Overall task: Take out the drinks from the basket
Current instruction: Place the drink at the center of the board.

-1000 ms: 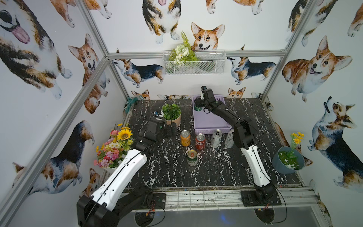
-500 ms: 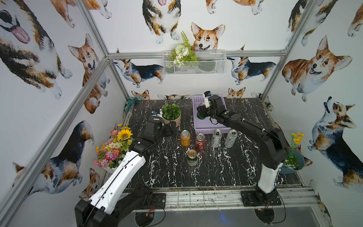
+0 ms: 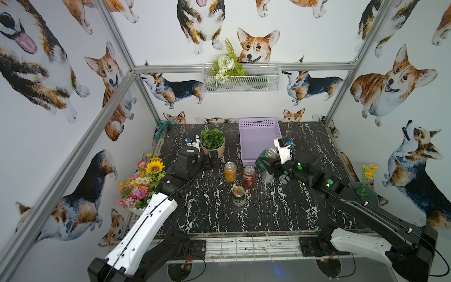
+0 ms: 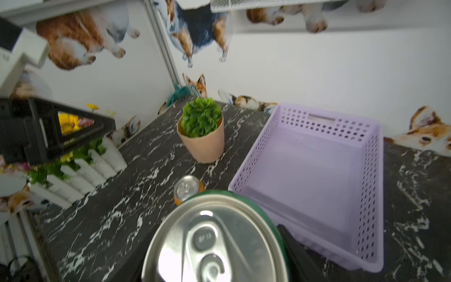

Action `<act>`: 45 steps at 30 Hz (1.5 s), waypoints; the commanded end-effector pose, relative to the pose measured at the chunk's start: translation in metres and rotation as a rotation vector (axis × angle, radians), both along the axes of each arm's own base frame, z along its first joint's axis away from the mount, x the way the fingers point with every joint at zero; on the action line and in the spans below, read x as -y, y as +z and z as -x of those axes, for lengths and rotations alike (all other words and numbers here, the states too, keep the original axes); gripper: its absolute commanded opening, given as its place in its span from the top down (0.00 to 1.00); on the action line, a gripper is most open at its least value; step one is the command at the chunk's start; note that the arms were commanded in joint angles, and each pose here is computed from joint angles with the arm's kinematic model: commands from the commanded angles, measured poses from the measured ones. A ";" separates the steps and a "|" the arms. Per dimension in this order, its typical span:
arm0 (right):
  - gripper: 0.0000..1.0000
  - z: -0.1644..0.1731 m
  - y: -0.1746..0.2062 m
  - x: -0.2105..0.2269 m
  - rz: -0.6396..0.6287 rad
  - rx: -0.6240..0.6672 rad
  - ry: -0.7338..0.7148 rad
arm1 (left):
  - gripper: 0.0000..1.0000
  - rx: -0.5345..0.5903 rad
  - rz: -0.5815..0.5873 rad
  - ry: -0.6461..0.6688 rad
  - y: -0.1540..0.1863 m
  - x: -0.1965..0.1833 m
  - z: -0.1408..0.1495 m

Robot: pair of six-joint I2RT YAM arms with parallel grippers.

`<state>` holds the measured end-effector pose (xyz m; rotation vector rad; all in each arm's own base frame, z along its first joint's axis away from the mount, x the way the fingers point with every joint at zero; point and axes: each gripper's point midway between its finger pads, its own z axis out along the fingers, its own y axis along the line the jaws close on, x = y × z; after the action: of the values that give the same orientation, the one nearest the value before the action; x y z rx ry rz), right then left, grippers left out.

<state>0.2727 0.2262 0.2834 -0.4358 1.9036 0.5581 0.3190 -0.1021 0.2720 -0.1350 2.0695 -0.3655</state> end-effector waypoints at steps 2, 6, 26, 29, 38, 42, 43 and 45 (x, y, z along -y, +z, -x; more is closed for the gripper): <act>1.00 0.012 -0.020 0.004 -0.055 -0.032 -0.010 | 0.00 0.009 -0.007 0.007 0.001 -0.003 -0.001; 1.00 0.015 -0.075 -0.003 0.013 -0.139 0.022 | 0.00 0.002 -0.006 0.003 -0.001 -0.001 -0.002; 0.98 0.040 -0.155 -0.017 0.118 -0.196 0.040 | 0.00 -0.018 -0.007 0.010 -0.006 -0.001 -0.005; 0.84 0.042 -0.159 -0.017 0.130 -0.192 0.032 | 0.00 -0.020 -0.003 0.009 -0.007 0.000 -0.006; 0.00 0.043 -0.162 -0.010 0.127 -0.182 -0.009 | 0.00 -0.028 0.000 0.012 -0.009 0.000 -0.006; 0.00 0.042 -0.151 -0.009 0.106 -0.162 -0.021 | 0.00 -0.029 0.003 0.011 -0.009 0.000 -0.006; 0.00 0.041 -0.146 -0.009 0.097 -0.159 -0.025 | 0.00 -0.029 0.004 0.012 -0.009 0.000 -0.006; 0.00 0.039 -0.130 -0.009 0.072 -0.136 -0.041 | 0.00 -0.028 0.003 0.012 -0.008 0.000 -0.006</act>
<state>0.2265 0.2338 0.1293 -0.4761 2.1226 0.4892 0.3243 -0.1021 0.2609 -0.1528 2.1026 -0.3566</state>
